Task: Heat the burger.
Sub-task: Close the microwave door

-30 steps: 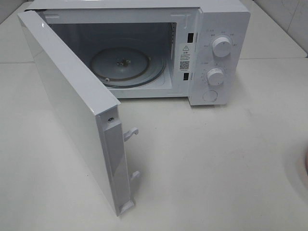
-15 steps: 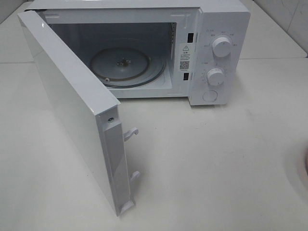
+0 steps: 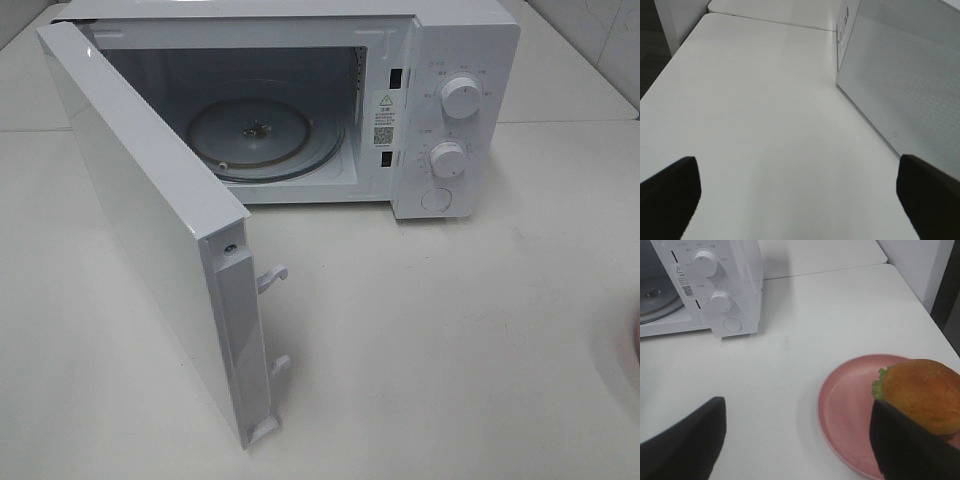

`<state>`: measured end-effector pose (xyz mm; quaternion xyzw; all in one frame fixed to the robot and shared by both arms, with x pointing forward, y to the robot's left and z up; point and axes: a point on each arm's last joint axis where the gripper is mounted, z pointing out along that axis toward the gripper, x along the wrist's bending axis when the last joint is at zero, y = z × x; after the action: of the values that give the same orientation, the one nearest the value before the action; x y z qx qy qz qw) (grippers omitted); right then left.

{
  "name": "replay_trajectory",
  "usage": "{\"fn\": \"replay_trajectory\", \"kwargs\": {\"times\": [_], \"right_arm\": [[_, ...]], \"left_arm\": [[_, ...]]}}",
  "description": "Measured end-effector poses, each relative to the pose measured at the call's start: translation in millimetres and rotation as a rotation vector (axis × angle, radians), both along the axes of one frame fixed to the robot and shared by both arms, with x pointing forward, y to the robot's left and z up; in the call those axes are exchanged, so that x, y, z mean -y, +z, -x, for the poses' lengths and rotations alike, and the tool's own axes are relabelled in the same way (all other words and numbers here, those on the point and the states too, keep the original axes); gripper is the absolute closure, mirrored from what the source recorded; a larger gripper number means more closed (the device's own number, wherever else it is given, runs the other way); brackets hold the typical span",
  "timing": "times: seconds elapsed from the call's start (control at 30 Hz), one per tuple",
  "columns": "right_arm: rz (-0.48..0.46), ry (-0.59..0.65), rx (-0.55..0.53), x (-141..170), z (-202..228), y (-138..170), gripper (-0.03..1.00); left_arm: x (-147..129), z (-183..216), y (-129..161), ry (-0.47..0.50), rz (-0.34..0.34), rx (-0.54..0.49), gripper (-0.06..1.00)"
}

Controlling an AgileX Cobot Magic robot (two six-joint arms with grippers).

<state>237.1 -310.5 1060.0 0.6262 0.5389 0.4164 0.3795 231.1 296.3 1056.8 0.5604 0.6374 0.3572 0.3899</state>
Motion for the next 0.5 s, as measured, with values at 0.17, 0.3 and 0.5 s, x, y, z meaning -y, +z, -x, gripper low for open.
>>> {"fn": "replay_trajectory", "kwargs": {"times": [0.17, 0.3, 0.5], "right_arm": [[0.0, 0.0, 0.0, 0, 0, 0, 0.21], [0.0, 0.0, 0.0, 0, 0, 0, 0.21], [0.0, 0.0, 0.0, 0, 0, 0, 0.21]], "left_arm": [[-3, -6, 16, 0.03, 0.001, 0.124, 0.13], [-5, -18, 19, 0.044, -0.02, 0.156, 0.31], [-8, -51, 14, 0.047, -0.022, 0.205, 0.71]]}}
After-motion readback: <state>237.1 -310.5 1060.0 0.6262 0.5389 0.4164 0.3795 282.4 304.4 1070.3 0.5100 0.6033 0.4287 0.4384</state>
